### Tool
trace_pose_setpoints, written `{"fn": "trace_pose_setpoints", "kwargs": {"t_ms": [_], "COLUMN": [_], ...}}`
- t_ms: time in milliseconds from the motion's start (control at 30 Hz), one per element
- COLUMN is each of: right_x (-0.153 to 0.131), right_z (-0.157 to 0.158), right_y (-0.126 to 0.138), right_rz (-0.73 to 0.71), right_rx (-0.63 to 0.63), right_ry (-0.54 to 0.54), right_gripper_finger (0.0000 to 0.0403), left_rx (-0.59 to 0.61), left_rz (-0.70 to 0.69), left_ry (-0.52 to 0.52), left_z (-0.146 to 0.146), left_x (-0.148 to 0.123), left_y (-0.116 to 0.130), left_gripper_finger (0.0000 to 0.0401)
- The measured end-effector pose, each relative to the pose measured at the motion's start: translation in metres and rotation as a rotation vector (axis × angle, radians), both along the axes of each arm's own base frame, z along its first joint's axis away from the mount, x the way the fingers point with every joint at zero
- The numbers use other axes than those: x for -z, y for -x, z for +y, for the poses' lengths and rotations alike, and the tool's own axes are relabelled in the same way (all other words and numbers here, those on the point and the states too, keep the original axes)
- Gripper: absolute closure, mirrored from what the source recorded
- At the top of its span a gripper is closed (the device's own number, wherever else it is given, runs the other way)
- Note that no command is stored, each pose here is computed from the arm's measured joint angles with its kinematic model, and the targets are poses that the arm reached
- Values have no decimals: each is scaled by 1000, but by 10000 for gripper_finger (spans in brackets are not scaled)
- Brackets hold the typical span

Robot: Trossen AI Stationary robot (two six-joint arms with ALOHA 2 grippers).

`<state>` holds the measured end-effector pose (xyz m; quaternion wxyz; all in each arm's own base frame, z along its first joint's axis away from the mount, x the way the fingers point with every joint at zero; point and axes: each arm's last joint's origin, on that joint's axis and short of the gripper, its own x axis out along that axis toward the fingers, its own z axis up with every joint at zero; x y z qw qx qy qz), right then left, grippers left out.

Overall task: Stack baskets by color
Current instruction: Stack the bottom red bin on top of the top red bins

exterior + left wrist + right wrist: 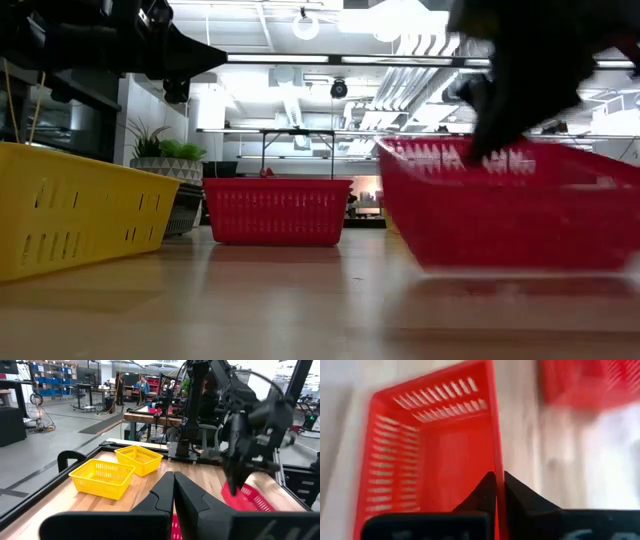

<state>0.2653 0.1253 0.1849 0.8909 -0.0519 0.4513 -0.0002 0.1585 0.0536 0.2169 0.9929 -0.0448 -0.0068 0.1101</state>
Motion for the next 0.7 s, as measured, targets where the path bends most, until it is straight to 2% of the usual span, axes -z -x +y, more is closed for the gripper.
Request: {"fn": "trace_pose_setpoints", "kwargs": {"t_ms": [233, 500, 600, 700], "right_x": [-41, -80, -81, -74], "right_z": [-9, -51, -74, -94], "right_y": [-22, -63, -80, -95], "right_rz": [-366, -428, -406, -386], "right_rx": [-74, -6, 18, 29], "right_ry": [32, 237, 298, 311], "right_gripper_finger": [400, 402, 402, 402], "left_rx": [0, -4, -4, -4], "left_rz": [-1, -7, -12, -21], "left_ry": [-8, -19, -21, -24], "left_z": [0, 0, 0, 0], "left_x": [0, -1, -2, -3], "left_y": [0, 0, 0, 0], "left_gripper_finger": [401, 401, 401, 401]}}
